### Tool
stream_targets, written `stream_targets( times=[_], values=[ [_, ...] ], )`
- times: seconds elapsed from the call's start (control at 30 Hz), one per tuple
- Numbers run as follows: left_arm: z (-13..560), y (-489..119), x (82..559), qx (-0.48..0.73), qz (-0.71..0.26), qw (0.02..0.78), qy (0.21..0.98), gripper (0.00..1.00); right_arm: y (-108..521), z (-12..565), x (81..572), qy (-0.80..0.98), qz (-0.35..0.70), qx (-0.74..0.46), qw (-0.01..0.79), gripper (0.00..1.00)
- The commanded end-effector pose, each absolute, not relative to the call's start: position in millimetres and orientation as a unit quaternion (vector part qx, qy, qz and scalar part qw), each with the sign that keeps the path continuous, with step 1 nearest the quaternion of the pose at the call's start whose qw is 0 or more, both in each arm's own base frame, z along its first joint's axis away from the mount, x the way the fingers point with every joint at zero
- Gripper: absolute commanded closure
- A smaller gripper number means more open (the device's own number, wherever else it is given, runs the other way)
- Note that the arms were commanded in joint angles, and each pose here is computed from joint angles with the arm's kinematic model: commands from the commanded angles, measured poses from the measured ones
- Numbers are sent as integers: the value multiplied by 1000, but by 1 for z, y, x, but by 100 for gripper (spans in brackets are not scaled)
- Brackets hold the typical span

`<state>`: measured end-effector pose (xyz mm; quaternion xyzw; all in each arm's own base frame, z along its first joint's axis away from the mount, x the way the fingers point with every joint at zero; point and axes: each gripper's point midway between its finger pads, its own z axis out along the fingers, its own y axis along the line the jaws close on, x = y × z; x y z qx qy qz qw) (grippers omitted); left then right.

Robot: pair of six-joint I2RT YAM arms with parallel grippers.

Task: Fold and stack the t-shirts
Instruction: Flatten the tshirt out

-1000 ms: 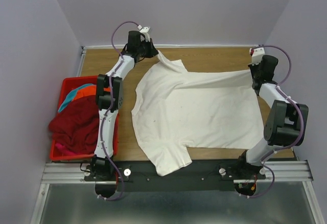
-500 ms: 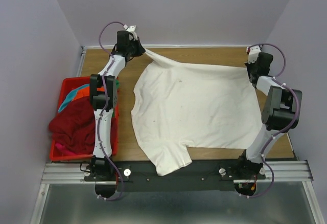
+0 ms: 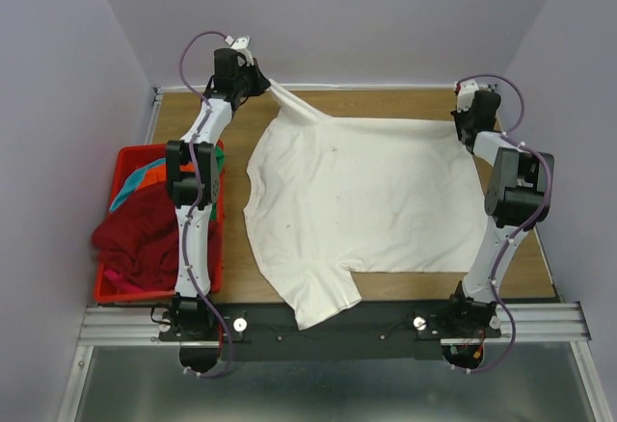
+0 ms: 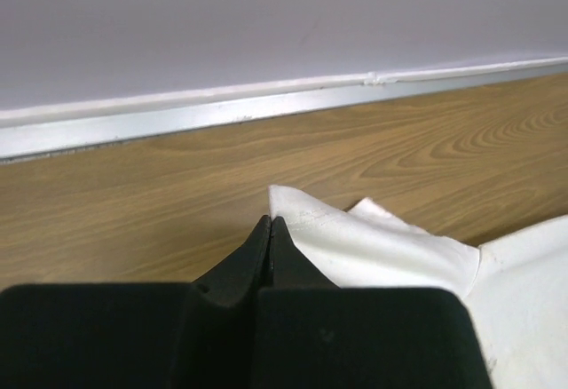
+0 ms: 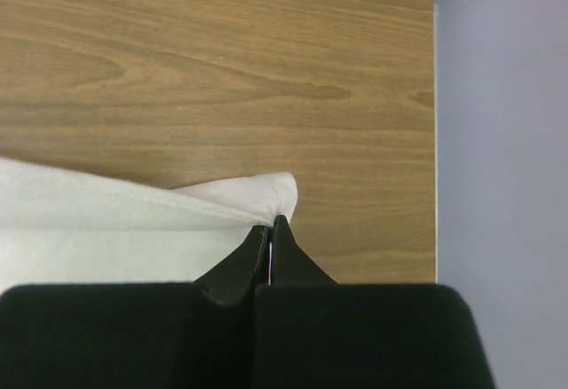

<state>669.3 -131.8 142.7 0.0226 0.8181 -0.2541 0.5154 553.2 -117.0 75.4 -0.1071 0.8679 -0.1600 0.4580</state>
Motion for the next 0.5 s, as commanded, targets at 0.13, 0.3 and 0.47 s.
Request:
stream_targets(
  times=[0.13, 0.3, 0.47],
  values=[
    [185, -151, 672, 63, -292, 549, 781, 100, -129, 89, 562, 861, -185, -91, 465, 100],
    [208, -150, 655, 71, -291, 566, 768, 100, -126, 97, 555, 858, -182, -101, 469, 100],
    [212, -151, 641, 72, -291, 564, 770, 100, -120, 100, 548, 858, -169, -105, 473, 100]
  ],
)
